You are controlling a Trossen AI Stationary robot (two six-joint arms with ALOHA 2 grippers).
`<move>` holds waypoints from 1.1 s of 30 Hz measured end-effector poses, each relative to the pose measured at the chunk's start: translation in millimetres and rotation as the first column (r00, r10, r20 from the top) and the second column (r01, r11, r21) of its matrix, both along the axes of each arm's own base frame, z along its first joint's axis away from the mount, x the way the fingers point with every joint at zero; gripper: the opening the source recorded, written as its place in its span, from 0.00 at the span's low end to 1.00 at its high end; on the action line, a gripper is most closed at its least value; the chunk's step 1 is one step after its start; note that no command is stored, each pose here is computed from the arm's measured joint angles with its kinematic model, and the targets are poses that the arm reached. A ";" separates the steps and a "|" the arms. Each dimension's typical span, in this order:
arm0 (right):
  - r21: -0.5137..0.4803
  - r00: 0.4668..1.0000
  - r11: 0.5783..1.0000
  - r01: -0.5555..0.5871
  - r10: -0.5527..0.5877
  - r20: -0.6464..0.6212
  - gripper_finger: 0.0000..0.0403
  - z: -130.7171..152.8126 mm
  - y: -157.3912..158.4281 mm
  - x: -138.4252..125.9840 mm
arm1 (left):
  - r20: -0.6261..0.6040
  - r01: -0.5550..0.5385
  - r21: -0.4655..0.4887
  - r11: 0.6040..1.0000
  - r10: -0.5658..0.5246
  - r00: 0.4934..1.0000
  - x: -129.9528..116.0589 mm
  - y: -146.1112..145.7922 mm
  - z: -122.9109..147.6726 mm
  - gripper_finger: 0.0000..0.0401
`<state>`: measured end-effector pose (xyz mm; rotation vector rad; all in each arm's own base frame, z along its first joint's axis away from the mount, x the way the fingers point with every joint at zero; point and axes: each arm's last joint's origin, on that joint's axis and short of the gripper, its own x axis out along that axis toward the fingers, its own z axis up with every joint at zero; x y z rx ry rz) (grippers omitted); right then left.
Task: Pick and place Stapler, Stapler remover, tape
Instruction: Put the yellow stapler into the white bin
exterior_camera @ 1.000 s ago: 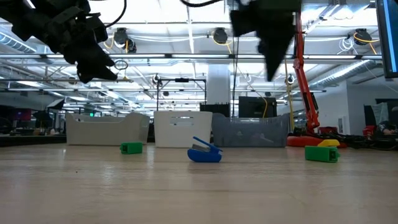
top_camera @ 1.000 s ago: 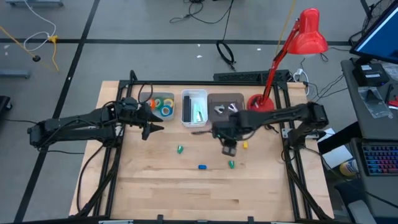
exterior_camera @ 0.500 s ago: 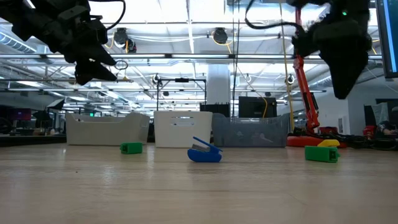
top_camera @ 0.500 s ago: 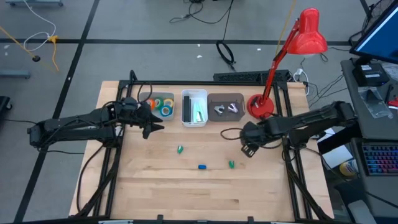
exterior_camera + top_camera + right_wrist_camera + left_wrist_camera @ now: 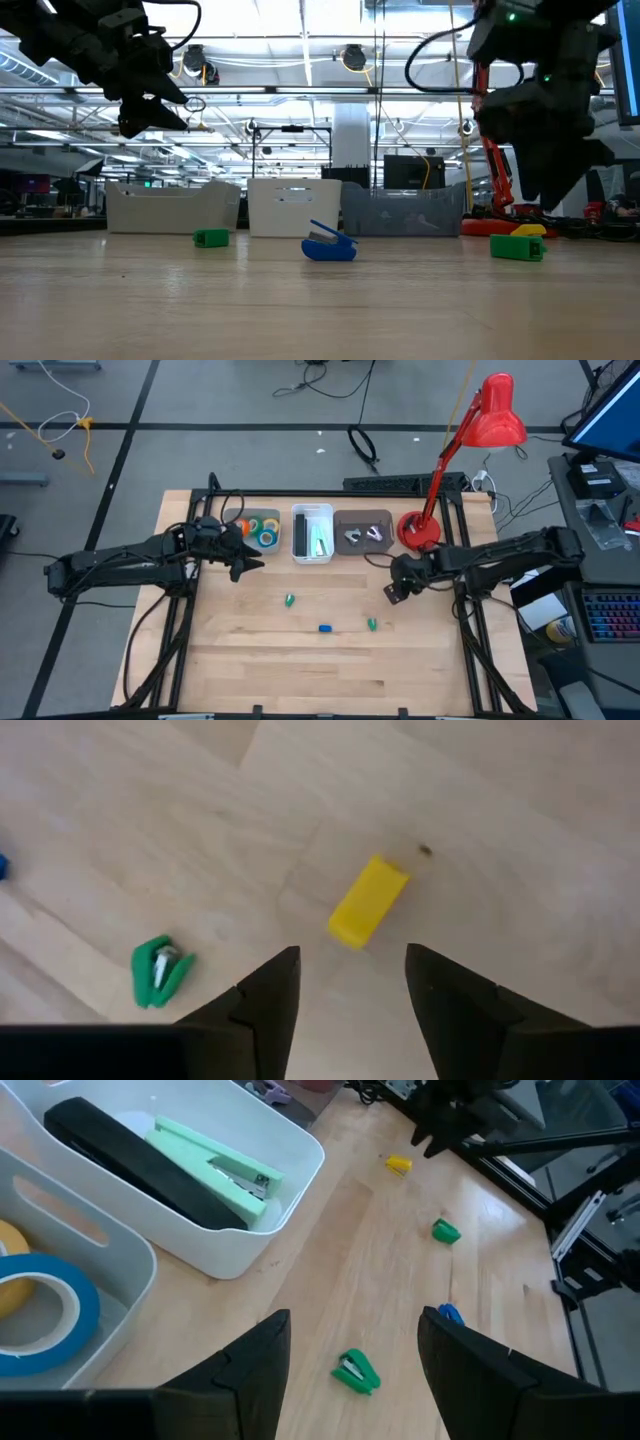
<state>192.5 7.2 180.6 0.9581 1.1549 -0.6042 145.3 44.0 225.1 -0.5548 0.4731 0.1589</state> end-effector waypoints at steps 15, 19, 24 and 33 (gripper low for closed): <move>0.098 0.998 0.994 0.048 -0.045 -0.040 0.43 -20.0 -10.5 15.3 | -0.022 -0.153 0.063 0.986 0.155 0.988 -0.8 4.7 -0.5 0.54; 0.096 0.998 0.994 0.049 -0.044 -0.054 0.43 -29.1 -10.8 21.7 | -0.024 -0.187 0.071 0.980 0.189 0.982 -1.1 5.7 -0.6 0.54; 0.094 0.995 0.994 0.051 -0.042 -0.094 0.42 -38.4 -10.9 24.9 | -0.025 -0.194 0.074 0.978 0.197 0.980 -1.2 5.9 -0.6 0.54; 0.078 0.992 0.994 0.074 -0.066 -0.103 0.33 -40.0 -13.1 25.2 | -0.025 -0.195 0.074 0.978 0.197 0.980 -1.2 6.0 -0.6 0.54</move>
